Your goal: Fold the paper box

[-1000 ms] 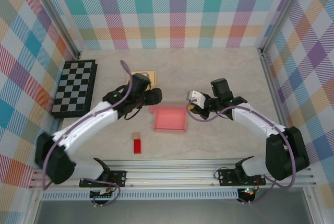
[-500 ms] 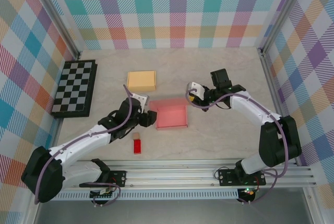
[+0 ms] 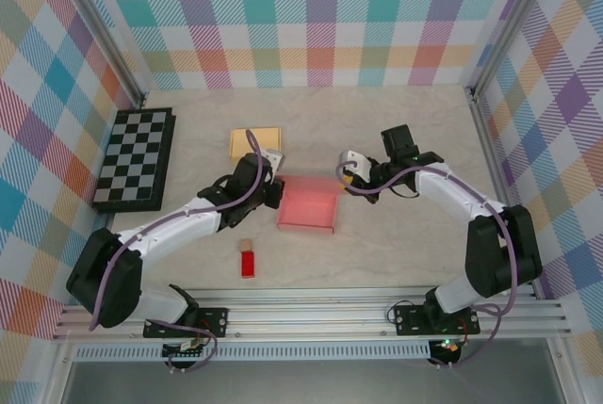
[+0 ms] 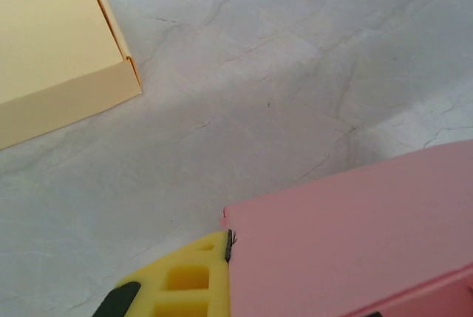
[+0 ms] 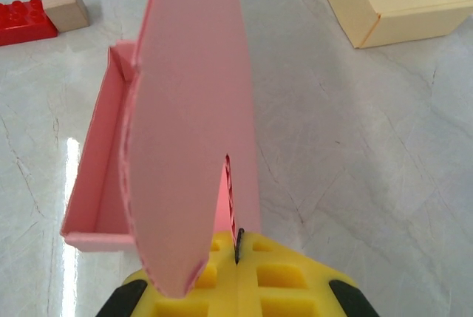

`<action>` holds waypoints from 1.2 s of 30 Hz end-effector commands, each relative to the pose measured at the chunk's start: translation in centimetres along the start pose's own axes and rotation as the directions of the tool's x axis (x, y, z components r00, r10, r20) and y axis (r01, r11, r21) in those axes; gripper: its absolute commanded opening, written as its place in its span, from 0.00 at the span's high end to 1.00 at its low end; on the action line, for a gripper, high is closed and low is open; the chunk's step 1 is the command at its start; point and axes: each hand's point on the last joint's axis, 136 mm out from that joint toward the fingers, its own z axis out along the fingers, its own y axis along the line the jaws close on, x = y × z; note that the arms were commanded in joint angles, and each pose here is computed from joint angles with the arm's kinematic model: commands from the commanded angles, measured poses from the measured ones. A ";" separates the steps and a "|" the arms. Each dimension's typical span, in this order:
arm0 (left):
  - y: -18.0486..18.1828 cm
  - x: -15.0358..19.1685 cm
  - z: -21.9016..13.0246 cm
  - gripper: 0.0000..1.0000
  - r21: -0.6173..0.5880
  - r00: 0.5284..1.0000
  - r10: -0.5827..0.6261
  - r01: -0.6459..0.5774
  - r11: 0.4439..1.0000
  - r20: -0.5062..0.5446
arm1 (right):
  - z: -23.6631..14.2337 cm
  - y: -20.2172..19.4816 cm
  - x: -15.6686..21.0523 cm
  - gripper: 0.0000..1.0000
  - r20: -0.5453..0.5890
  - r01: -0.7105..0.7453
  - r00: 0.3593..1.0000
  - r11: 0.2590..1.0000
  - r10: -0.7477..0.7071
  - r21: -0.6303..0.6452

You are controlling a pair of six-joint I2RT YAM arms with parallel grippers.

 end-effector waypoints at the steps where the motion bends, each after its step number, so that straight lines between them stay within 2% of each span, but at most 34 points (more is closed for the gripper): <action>1: -0.7 -0.1 0.1 0.97 0.030 0.999 -0.005 0.006 1.000 -0.033 | 0.0 0.1 -1.1 1.00 0.041 0.015 0.999 1.000 -0.014 -0.021; 6: -1.3 0.3 0.3 0.94 0.065 0.999 -0.001 0.004 0.998 -0.048 | 0.0 0.0 -1.2 1.00 0.043 0.018 0.999 1.000 -0.017 -0.022; 9: -1.5 0.3 0.4 1.00 0.070 0.997 -0.017 0.022 0.997 -0.070 | -0.1 -0.2 -1.4 1.00 0.042 0.009 0.999 1.000 -0.008 -0.017; 11: -1.6 0.0 0.4 1.00 0.069 0.995 -0.063 0.068 0.995 -0.083 | -0.1 -0.6 -1.6 0.86 0.044 -0.030 0.999 1.000 0.030 -0.010; 13: -1.9 -0.4 0.4 1.00 0.071 0.989 -0.122 0.128 0.989 -0.085 | -0.2 -1.0 -2.1 0.83 0.054 -0.074 0.996 0.997 0.074 0.001; 15: -1.6 -0.8 0.2 1.00 0.040 0.989 -0.134 0.136 0.990 -0.066 | -0.3 -1.8 -2.6 0.77 0.077 -0.113 0.991 0.993 0.110 0.035; 18: -0.5 -1.1 -0.2 1.00 -0.041 0.996 -0.076 0.074 0.996 -0.044 | -1.0 -3.0 -3.6 0.67 0.103 -0.175 0.981 0.981 0.166 0.088; 22: 0.6 -1.5 -1.4 1.00 -0.113 0.999 0.000 -0.005 0.994 -0.043 | -2.2 -4.2 -4.1 0.52 0.074 -0.200 0.979 0.967 0.191 0.155; 25: 1.0 -2.1 -2.4 1.00 -0.138 0.999 0.025 -0.029 0.990 -0.031 | -3.0 -5.1 -3.9 0.48 0.029 -0.196 0.981 0.958 0.194 0.209; 31: 2.0 -2.8 -3.4 1.00 -0.200 0.998 0.049 -0.056 0.978 -0.039 | -3.8 -6.9 -4.2 0.48 -0.004 -0.225 0.972 0.931 0.236 0.288; 36: 1.9 -3.3 -3.6 1.00 -0.206 0.997 0.058 -0.067 0.976 -0.050 | -2.9 -7.0 -4.4 0.46 -0.018 -0.153 0.986 0.944 0.165 0.292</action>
